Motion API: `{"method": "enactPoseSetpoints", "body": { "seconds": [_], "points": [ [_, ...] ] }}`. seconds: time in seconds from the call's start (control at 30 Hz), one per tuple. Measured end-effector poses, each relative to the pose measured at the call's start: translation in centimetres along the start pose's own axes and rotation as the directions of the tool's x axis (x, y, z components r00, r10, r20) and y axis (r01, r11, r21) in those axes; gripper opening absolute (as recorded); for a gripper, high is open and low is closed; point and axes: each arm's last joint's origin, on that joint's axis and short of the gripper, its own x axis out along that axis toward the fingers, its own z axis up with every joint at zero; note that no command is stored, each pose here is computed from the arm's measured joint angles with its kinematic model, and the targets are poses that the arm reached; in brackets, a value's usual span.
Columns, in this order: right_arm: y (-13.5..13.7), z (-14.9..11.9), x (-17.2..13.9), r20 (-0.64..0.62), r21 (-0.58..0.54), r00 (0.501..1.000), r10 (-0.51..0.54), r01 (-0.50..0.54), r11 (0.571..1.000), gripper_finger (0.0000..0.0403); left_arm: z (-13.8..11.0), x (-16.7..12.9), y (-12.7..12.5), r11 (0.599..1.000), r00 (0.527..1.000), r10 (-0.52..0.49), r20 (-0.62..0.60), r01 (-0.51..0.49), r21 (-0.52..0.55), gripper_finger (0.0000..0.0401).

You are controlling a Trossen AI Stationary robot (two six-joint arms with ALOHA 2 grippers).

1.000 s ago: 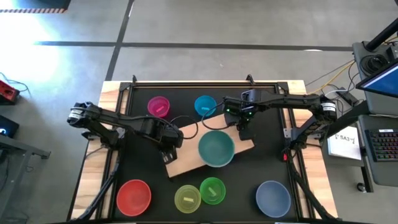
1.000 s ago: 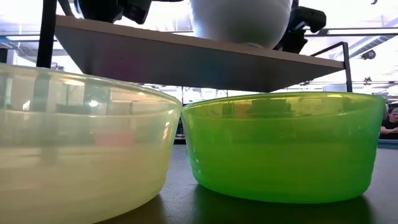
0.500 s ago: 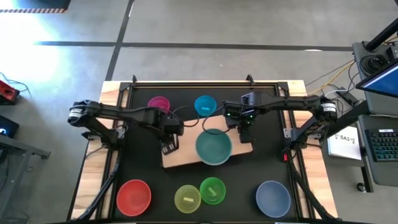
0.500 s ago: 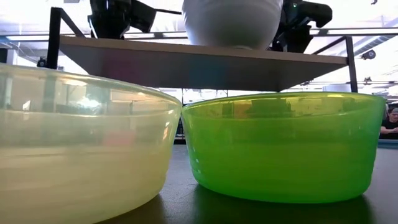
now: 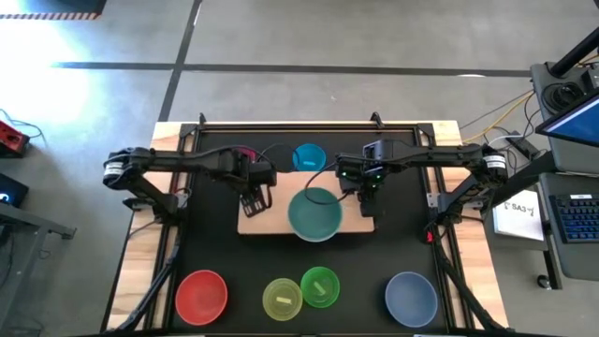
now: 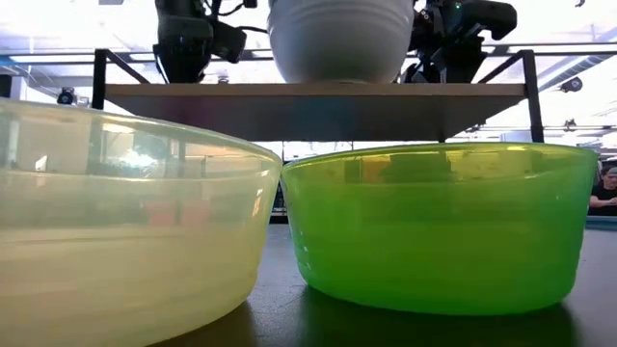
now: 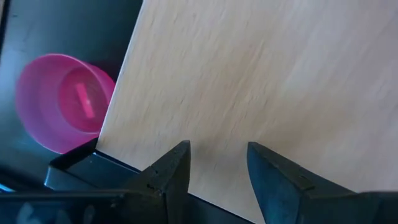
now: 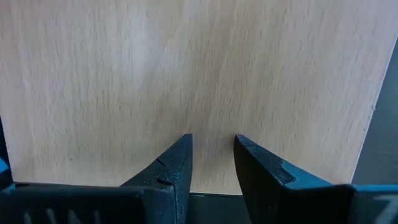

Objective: Place and stack bowls onto a shelf
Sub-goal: Adjust the shelf, then adjust the large bowls on the shelf

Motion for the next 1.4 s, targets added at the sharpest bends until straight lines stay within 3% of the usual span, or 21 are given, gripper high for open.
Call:
{"method": "enactPoseSetpoints", "body": {
  "seconds": [0.37,1.0,1.4],
  "points": [
    [-0.3,0.0,0.0,-0.001,-0.05,0.999,-0.039,0.039,0.998,0.0107,0.5,0.1,1.2,1.0,1.0,0.008,0.02,-0.008,-0.019,0.0142],
    [-2.2,-0.4,-0.2,0.004,-0.006,0.998,-0.055,0.055,0.998,0.0103,0.5,0.0,0.9,0.998,0.999,-0.03,0.029,0.032,-0.061,0.0142],
    [-2.0,-0.4,-2.8,0.089,0.052,0.992,-0.092,0.088,0.995,0.0123,1.2,-3.5,1.0,0.994,0.982,-0.087,0.169,0.098,-0.057,0.0142]
  ]
}}
